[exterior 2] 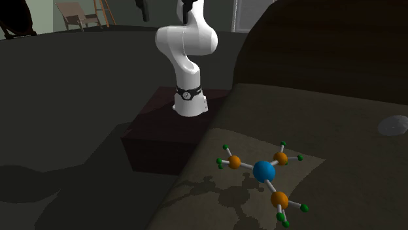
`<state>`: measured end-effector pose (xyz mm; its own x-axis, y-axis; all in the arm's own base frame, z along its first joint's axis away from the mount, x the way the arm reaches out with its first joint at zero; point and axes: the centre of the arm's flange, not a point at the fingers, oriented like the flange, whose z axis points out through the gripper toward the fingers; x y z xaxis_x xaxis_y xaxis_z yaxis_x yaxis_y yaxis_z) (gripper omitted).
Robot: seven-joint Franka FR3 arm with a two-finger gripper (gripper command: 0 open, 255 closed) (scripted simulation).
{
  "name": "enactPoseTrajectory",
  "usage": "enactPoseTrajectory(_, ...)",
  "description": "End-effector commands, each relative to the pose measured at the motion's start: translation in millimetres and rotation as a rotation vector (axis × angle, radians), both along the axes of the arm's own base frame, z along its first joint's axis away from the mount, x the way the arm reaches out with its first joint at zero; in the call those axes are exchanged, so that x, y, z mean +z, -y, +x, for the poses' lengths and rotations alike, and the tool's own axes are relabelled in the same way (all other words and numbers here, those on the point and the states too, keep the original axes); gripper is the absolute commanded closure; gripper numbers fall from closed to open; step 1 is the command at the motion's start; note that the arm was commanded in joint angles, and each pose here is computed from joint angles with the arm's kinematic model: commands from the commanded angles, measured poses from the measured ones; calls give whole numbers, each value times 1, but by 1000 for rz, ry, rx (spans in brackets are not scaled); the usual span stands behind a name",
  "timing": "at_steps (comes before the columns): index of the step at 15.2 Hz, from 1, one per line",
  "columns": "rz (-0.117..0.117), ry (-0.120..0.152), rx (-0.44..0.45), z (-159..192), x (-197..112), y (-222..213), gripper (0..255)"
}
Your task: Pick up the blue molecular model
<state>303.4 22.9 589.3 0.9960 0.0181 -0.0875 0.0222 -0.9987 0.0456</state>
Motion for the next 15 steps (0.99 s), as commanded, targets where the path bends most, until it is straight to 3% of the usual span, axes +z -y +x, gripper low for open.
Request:
enactPoseTrajectory(1, 0, 0, 0, 0, 0, 0, 0)
enactPoseTrajectory(15, 24, 36, 84, 122, -85, -99, 0)
